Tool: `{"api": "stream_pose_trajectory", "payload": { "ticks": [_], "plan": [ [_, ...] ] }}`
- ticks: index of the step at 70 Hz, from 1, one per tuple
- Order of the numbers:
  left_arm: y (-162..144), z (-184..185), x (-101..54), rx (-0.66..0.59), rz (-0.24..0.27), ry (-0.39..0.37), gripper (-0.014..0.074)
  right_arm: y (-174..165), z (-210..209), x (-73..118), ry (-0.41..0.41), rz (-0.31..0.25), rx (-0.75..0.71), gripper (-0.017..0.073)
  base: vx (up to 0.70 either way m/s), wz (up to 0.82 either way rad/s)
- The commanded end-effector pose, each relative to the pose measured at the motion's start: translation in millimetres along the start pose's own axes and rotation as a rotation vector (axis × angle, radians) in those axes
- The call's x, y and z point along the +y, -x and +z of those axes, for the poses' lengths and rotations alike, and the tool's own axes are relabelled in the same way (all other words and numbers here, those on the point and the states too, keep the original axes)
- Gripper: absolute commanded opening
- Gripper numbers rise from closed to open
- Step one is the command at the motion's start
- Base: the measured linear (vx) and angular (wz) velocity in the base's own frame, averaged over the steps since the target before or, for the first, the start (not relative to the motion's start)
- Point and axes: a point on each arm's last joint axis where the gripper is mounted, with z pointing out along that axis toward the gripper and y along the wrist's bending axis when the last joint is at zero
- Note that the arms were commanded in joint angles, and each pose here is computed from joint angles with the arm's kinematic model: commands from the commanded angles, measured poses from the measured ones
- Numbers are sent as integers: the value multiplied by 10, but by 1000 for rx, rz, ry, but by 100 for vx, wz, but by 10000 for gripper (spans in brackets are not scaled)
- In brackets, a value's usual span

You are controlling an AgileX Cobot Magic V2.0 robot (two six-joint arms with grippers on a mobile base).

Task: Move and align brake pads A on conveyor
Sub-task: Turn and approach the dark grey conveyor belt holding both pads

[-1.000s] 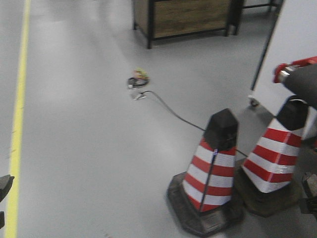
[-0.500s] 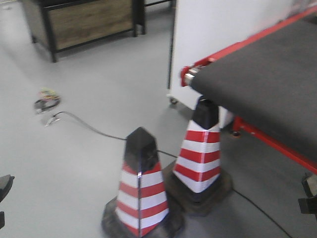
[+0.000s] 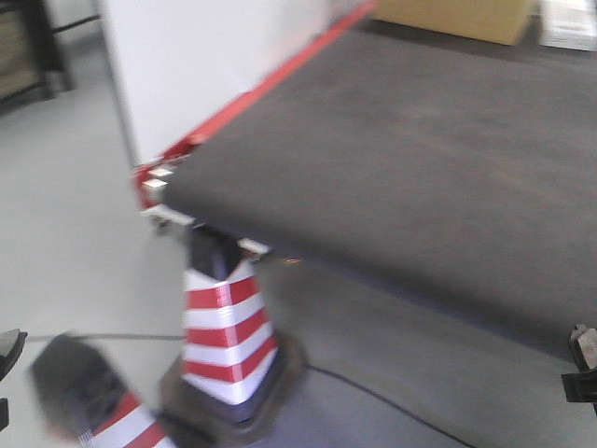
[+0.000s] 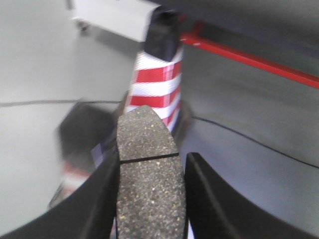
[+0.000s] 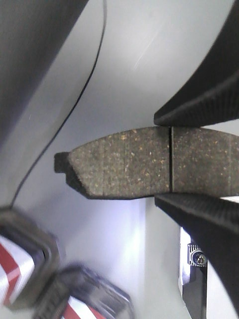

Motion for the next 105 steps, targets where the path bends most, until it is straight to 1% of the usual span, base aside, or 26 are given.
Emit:
{"api": "stream_pose_trajectory", "payload": {
  "ticks": [1, 21, 37, 74, 105],
  "plan": [
    [151, -53, -26, -111, -6, -17, 101, 95, -88, -10, -10, -15, -84, 62, 23, -75],
    [151, -53, -26, -111, -6, -17, 101, 94, -88, -10, -10, -15, -83, 62, 22, -71],
    [151, -53, -26, -111, -6, -17, 101, 94, -88, -10, -10, -15, -84, 62, 23, -49],
    [151, -53, -26, -111, -6, -17, 101, 94, -88, -10, -10, -15, -84, 62, 25, -26],
    [151, -53, -26, -111, -6, -17, 101, 94, -88, -10, -10, -15, -84, 62, 21, -15]
  ]
}}
